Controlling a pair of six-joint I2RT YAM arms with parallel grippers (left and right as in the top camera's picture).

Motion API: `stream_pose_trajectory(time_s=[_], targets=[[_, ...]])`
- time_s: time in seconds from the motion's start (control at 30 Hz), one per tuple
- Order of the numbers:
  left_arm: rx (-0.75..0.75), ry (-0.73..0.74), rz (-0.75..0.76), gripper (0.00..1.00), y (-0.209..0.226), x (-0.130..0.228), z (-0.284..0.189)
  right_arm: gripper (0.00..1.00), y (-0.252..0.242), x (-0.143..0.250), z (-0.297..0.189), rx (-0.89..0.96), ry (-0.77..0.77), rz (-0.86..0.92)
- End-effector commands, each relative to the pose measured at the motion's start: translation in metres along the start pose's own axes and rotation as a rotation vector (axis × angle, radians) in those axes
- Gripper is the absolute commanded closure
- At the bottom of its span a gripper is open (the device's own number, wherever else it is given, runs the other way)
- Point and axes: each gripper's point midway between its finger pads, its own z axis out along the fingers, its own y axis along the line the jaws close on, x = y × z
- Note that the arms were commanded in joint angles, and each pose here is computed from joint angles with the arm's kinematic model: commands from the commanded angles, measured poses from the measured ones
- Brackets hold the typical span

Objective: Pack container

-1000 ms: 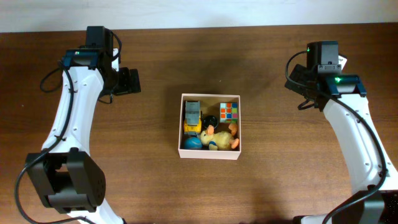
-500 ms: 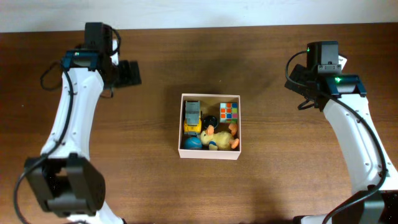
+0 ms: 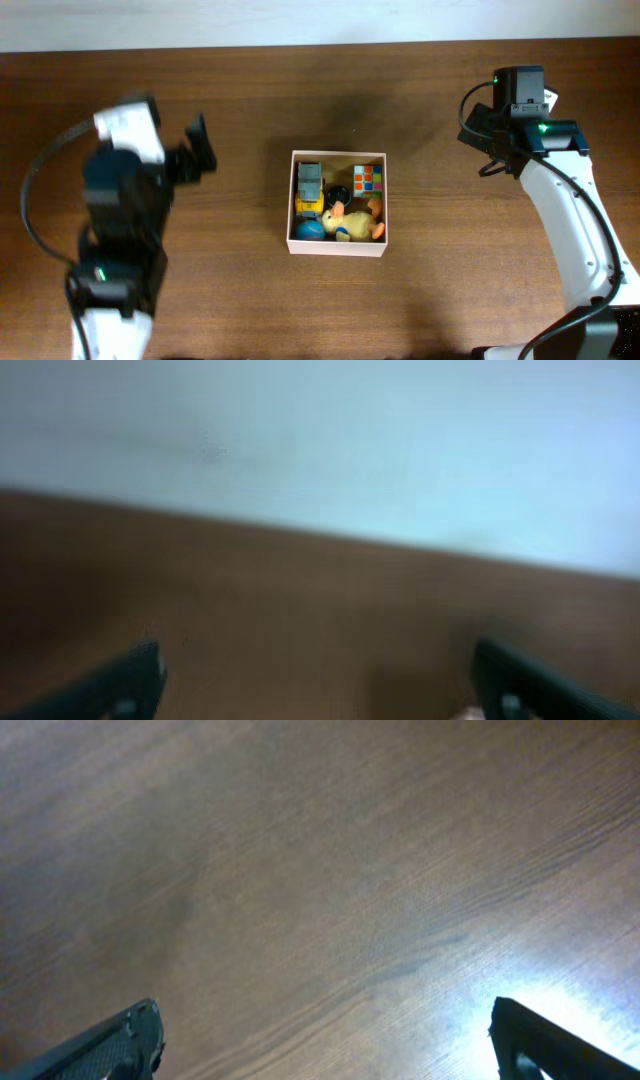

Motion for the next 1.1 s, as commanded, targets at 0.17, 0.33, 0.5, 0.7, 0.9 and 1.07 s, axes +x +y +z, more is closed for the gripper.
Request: stream_pose_trajectory(time_s=[0.17, 0.33, 0.5, 0.7, 0.9, 1.07], targets=[[0.040, -0.099, -0.014, 0.01, 0.017, 0.091, -0.034, 0.01, 0.000, -0.002, 0.000, 0.001, -0.004, 0.016], [0.043, -0.141, -0.015, 0.01, 0.024, 0.123, -0.048, 0.01, 0.000, -0.002, 0.000, 0.001, -0.004, 0.016], [0.050, -0.161, -0.016, 0.01, 0.028, 0.147, -0.052, 0.01, 0.000, -0.002, 0.000, 0.001, -0.004, 0.016], [0.051, -0.162, -0.016, 0.01, 0.031, 0.163, -0.051, 0.01, 0.000, -0.002, 0.000, 0.001, -0.004, 0.016], [0.047, -0.146, -0.015, 0.01, 0.034, 0.179, -0.050, 0.01, 0.000, -0.002, 0.000, 0.001, -0.004, 0.016], [0.037, -0.134, 0.002, 0.01, 0.036, 0.185, -0.052, 0.01, 0.000, -0.002, 0.000, 0.001, -0.004, 0.016]])
